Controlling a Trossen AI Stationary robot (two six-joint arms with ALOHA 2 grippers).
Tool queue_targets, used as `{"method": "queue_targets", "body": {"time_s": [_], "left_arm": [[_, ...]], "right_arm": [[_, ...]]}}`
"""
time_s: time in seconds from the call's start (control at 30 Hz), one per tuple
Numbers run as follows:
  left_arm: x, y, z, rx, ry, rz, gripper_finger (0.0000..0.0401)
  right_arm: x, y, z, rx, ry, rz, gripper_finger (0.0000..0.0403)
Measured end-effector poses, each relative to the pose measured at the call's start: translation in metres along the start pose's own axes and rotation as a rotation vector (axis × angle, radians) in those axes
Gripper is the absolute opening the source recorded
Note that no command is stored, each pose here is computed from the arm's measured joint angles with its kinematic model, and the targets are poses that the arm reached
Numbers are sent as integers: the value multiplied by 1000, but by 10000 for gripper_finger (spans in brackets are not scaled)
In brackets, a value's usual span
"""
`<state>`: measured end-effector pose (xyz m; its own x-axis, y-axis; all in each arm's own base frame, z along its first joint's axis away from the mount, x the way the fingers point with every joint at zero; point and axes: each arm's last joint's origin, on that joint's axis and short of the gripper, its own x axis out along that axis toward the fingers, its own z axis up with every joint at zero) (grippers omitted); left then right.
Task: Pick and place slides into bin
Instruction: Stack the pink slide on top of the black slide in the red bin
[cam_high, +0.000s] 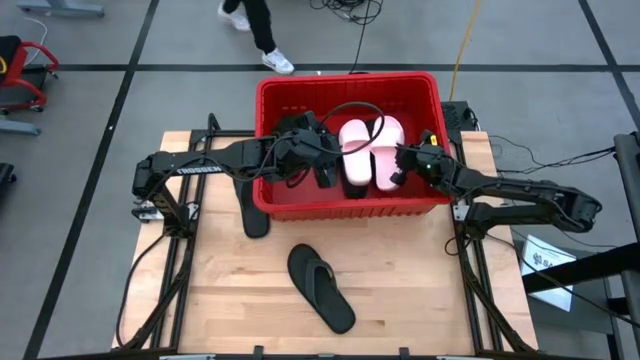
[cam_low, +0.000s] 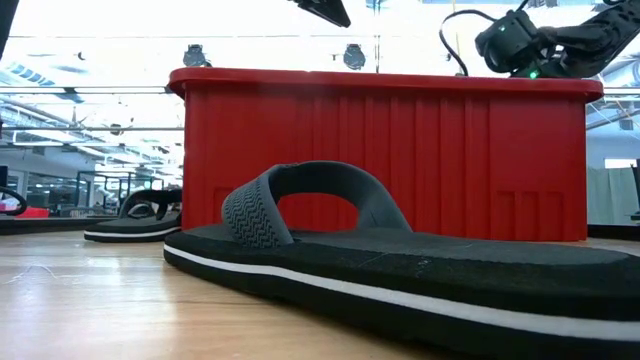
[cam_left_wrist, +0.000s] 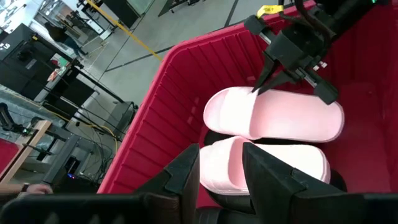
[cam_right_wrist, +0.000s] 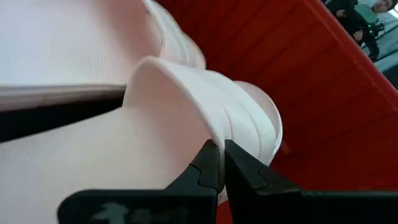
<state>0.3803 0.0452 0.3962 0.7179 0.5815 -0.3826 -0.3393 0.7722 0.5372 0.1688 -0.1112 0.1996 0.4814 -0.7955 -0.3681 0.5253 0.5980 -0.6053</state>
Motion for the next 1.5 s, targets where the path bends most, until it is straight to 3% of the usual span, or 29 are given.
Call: {"method": "queue_targets", "body": {"time_s": [0.67, 1.23, 1.5], "left_arm": [[0, 0, 0, 0, 0, -1, 129], [0, 0, 0, 0, 0, -1, 129], [0, 0, 0, 0, 0, -1, 129]], "right_arm": [[3, 8, -11, -24, 25, 13, 17], [3, 8, -10, -89, -6, 9, 131], [3, 8, -10, -89, -10, 12, 143]]}}
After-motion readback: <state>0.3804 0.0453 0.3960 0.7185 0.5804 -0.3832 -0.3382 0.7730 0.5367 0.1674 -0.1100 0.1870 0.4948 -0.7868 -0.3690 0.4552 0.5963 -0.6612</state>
